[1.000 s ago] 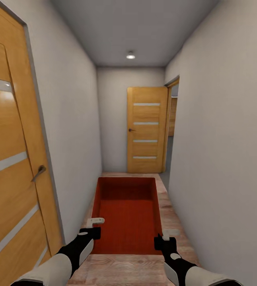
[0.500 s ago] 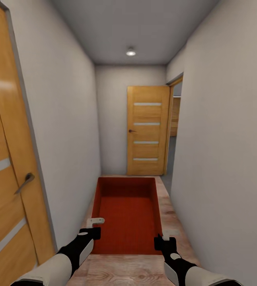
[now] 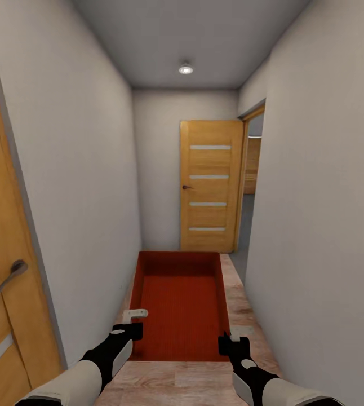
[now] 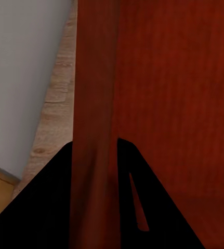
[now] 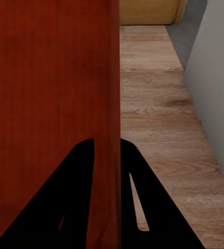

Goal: Move the two storage containers from the living room to the garage. In the garage, place one container on the floor and stack the other container on top of it (either order is fine).

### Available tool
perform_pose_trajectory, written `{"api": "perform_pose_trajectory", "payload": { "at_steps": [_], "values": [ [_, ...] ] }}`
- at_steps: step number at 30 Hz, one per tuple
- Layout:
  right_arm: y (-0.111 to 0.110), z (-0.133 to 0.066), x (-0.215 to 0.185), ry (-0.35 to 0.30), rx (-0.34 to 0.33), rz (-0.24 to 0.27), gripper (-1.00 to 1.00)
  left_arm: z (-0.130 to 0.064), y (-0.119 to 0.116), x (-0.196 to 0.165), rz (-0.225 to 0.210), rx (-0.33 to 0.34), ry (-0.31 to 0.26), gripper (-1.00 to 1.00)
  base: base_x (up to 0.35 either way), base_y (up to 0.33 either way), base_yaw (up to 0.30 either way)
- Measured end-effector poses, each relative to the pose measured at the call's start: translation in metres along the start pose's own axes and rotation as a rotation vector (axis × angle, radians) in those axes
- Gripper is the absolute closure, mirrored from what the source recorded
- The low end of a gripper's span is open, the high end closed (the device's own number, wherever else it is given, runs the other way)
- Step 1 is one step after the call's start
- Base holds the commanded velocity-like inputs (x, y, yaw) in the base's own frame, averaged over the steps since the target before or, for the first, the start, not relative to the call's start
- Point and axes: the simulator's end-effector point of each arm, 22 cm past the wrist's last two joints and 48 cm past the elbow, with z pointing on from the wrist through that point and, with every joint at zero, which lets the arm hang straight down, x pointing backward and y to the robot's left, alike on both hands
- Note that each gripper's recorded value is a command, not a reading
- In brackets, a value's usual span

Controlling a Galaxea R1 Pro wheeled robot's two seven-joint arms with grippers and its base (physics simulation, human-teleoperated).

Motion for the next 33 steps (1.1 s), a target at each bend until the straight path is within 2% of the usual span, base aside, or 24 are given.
{"api": "perform_pose_trajectory", "payload": {
  "at_steps": [33],
  "values": [
    [0.0,0.0,-0.0002,-0.001,0.0,0.0,1.0,0.0,0.0,-0.0003,0.0,0.0,-0.001,1.0,0.324,0.0,0.0]
  ]
}}
